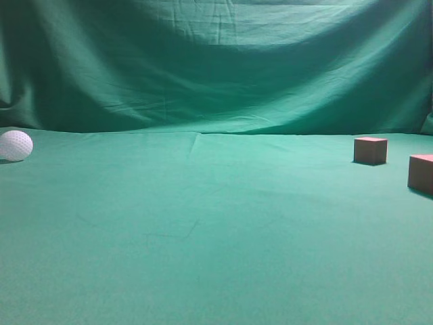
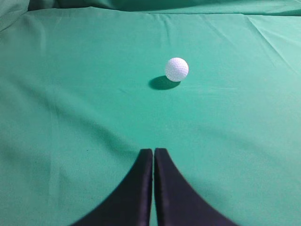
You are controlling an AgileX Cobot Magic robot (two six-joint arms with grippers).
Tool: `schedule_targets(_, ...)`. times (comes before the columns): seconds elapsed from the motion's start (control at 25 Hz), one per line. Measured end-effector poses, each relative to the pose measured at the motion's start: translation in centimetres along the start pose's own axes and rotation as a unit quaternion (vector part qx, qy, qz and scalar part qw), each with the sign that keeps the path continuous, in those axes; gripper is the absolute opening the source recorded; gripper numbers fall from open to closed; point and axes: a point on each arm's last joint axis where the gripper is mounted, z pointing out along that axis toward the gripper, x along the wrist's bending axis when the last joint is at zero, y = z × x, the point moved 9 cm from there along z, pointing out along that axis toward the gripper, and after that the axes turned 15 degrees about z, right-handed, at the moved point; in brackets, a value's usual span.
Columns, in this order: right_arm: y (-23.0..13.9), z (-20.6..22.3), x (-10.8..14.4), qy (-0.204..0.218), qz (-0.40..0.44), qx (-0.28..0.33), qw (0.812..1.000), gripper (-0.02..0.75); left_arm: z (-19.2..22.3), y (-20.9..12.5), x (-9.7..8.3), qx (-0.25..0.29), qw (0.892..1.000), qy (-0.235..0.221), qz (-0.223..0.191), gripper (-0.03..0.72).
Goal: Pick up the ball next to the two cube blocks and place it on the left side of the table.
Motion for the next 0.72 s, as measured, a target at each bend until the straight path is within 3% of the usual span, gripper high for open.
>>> schedule_targets(0.72, 0.00, 0.00, 0.00, 0.000, 0.001, 0.000, 1.000, 0.000, 0.00, 0.00, 0.00, 0.000, 1.000, 0.000, 0.000, 0.000)
